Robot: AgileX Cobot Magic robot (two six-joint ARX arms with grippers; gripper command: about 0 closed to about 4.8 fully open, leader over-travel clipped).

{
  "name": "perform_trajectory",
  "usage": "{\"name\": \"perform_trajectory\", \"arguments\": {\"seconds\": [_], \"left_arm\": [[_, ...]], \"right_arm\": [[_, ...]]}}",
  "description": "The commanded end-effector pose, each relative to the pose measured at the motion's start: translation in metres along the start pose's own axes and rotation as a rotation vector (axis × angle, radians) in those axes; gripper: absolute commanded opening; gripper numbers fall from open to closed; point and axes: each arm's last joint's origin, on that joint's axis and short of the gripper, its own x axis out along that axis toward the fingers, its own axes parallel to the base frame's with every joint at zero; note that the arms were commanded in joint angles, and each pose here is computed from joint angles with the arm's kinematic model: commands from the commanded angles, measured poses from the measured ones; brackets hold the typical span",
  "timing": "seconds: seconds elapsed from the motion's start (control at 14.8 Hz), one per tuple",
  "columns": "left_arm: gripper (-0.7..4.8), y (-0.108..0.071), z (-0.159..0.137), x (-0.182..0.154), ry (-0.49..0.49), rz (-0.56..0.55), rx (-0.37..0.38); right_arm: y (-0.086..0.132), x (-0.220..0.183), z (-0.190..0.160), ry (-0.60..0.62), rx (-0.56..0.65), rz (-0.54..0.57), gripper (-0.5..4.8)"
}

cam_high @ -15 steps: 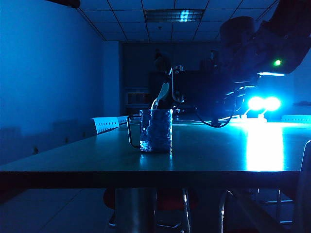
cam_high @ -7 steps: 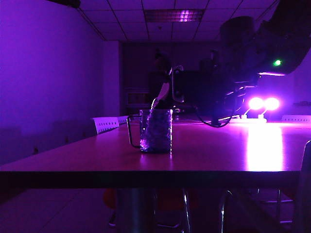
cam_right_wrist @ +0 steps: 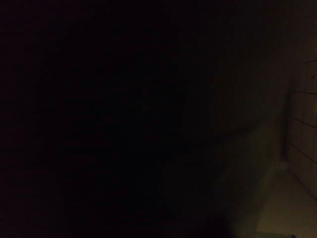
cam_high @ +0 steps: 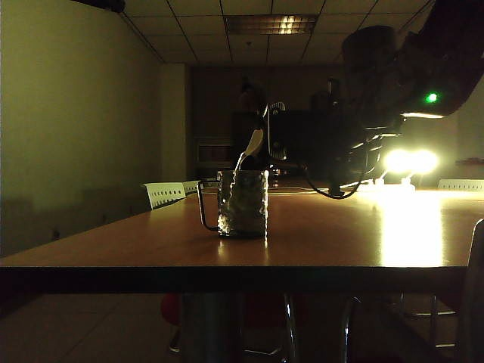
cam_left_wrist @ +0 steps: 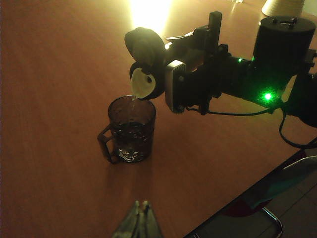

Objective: Pick up the black thermos cup, pour some water from it into the cup, and then put the thermos cup back on the table.

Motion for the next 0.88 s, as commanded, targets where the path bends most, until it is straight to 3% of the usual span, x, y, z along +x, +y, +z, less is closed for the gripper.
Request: {"name": "perform_trajectory", "arguments": {"seconds": [0.07,0.88], "left_arm": [[-0.08,-0.0004,0.0034,-0.0010,-0.021,-0.006,0.009],[-0.08,-0.0004,0.0034,-0.0010,-0.021,-0.006,0.008]], "right_arm": [[-0.0207,-0.0022,0.0025,-0.013,0.011,-0.113,0.81],[-0.0200,-0.0021,0.0024,-0.011,-0.013,-0.107,0.81]]}}
